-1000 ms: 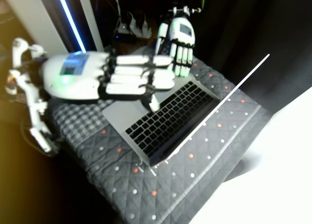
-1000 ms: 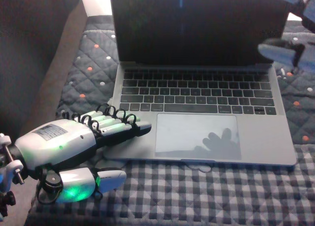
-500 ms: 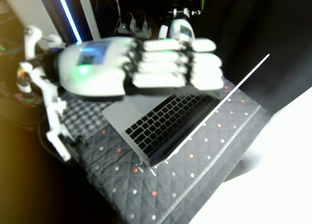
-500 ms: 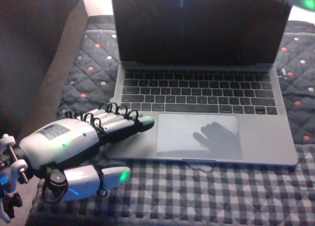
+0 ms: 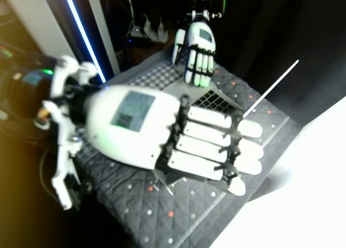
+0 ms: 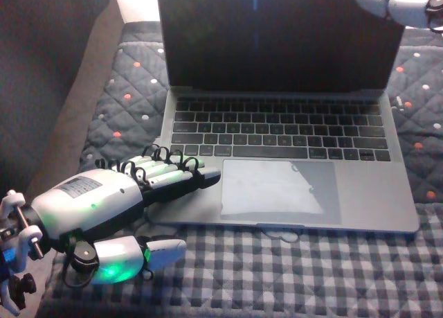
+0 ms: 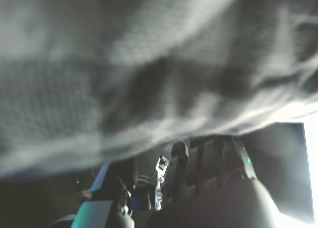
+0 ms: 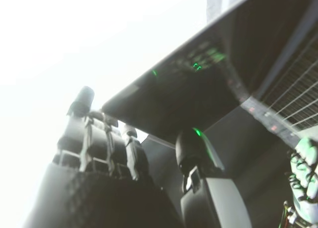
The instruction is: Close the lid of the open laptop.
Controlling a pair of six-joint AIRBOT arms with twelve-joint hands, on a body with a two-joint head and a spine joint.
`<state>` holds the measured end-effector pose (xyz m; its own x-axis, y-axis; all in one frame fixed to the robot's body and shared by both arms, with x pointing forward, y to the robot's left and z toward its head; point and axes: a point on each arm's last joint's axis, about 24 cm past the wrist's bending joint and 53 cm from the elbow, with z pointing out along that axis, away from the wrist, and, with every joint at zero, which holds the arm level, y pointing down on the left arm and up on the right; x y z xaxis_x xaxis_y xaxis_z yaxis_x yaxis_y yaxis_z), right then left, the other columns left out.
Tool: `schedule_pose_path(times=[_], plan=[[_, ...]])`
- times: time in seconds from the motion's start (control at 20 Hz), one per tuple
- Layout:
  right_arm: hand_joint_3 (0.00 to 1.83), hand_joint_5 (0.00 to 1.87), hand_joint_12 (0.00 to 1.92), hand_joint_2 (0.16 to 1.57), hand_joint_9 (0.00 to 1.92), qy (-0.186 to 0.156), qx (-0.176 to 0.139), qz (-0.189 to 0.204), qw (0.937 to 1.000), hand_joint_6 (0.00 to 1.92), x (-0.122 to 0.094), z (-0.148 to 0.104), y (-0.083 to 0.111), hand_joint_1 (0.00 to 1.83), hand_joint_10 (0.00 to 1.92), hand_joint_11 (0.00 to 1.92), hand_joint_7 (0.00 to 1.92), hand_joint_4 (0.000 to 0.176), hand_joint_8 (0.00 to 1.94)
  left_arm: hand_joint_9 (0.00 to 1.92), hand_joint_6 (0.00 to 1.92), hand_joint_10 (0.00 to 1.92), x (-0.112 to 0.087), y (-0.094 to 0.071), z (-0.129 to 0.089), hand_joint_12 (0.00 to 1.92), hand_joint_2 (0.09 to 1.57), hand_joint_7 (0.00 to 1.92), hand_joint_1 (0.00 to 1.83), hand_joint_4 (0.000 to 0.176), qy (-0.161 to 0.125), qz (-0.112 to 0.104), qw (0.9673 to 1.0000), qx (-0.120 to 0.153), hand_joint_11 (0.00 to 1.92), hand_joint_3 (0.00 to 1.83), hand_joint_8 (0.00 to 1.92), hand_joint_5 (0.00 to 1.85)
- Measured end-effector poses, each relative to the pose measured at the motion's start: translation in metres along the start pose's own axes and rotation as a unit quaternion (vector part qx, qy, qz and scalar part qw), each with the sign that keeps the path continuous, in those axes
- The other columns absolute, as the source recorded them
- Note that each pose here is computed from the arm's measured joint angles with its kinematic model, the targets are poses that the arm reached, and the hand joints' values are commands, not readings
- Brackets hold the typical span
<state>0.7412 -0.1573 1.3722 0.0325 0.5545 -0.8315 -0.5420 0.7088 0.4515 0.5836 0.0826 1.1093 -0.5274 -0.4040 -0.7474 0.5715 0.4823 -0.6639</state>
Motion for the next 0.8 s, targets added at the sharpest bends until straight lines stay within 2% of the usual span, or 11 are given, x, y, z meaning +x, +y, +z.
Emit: schedule_pose_path(times=[0.05,0.1,0.15,0.25,0.3,0.35,0.45,0.5,0.55,0.7,0.8], plan=[[0.0,0.09,1.6,1.34,0.3,0.0,-0.002,-0.002,1.0,0.02,0.001,0.0,0.002,0.57,0.12,0.03,0.11,0.0,0.02,0.07,0.0,0.0,0.0,0.0,0.0,0.4,1.4,0.1,0.47,0.059,0.001,0.001,1.0,0.001,0.0,0.0,0.0,0.14],[0.0,0.25,1.7,1.33,0.42,0.001,-0.004,-0.001,1.0,0.09,0.001,-0.001,0.003,0.64,0.48,0.25,0.36,0.0,0.03,0.06,0.0,0.0,0.001,0.0,0.0,0.38,1.41,0.1,0.43,0.063,0.001,0.001,1.0,0.001,0.0,0.0,0.0,0.13],[0.0,0.16,1.88,1.3,0.35,-0.002,-0.011,-0.008,0.9999,0.57,-0.002,-0.004,0.008,0.72,1.36,0.39,0.25,0.0,0.89,0.06,0.0,0.0,0.0,0.0,0.0,0.39,1.4,0.1,0.46,0.06,0.001,0.0,1.0,0.001,0.0,0.0,0.0,0.13],[0.0,0.01,1.92,1.28,0.51,-0.003,-0.025,-0.025,0.9994,1.12,-0.004,-0.013,0.019,0.66,1.89,0.72,0.21,0.0,1.72,0.05,0.0,0.0,-0.001,0.001,0.0,0.34,1.41,0.08,0.43,0.071,-0.002,-0.002,1.0,-0.002,0.0,0.0,0.0,0.12],[0.0,0.0,1.92,1.28,0.21,0.005,-0.031,-0.035,0.9989,1.2,-0.001,-0.018,0.024,0.6,1.91,0.45,0.05,0.0,1.69,0.04,0.0,0.0,-0.001,0.002,-0.001,0.31,1.41,0.08,0.43,0.079,-0.002,-0.004,1.0,-0.003,0.0,0.0,0.0,0.12],[0.0,0.0,1.92,1.28,0.3,0.014,-0.04,-0.05,0.9978,1.35,0.003,-0.024,0.031,0.6,1.92,0.58,0.05,0.0,1.82,0.05,0.0,0.0,0.0,0.004,-0.002,0.3,1.39,0.08,0.44,0.094,-0.004,-0.008,0.9999,-0.007,0.0,0.0,0.0,0.12],[0.0,0.0,1.92,1.3,0.29,0.03,-0.071,-0.048,0.9958,1.49,0.011,-0.03,0.047,0.57,1.92,0.61,0.01,0.0,1.94,0.06,0.0,0.0,0.0,0.006,-0.006,0.26,1.4,0.1,0.41,0.082,-0.006,-0.014,0.9998,-0.012,0.0,0.0,0.0,0.14],[0.01,0.0,1.92,1.33,0.1,0.04,-0.085,-0.028,0.9951,1.3,0.016,-0.033,0.051,0.49,1.92,0.34,0.0,0.0,1.72,0.04,0.0,0.01,-0.003,0.007,-0.009,0.16,1.4,0.1,0.4,0.092,-0.011,-0.017,0.9997,-0.017,0.0,0.0,0.0,0.14],[0.0,0.0,1.92,1.32,0.03,0.049,-0.098,-0.015,0.9938,1.11,0.022,-0.038,0.053,0.42,1.75,0.13,0.0,0.0,1.45,0.05,0.0,0.01,-0.004,0.008,-0.012,0.14,1.4,0.1,0.43,0.076,-0.013,-0.015,0.9996,-0.021,0.0,0.0,0.0,0.14],[0.0,0.01,1.82,1.28,0.1,0.069,-0.139,0.006,0.9879,0.81,0.038,-0.059,0.068,0.28,1.38,0.02,0.12,0.0,0.97,0.07,0.01,0.01,-0.006,0.012,-0.016,0.13,1.41,0.12,0.41,0.057,-0.013,-0.012,0.9994,-0.03,0.0,0.0,0.0,0.14],[0.0,0.0,1.91,1.23,0.01,0.093,-0.161,-0.005,0.9826,1.15,0.057,-0.075,0.081,0.41,1.66,0.14,0.02,0.0,1.34,0.06,0.0,0.01,-0.007,0.013,-0.02,0.07,1.4,0.09,0.46,0.07,-0.016,-0.012,0.9992,-0.035,0.0,0.0,0.0,0.13]])
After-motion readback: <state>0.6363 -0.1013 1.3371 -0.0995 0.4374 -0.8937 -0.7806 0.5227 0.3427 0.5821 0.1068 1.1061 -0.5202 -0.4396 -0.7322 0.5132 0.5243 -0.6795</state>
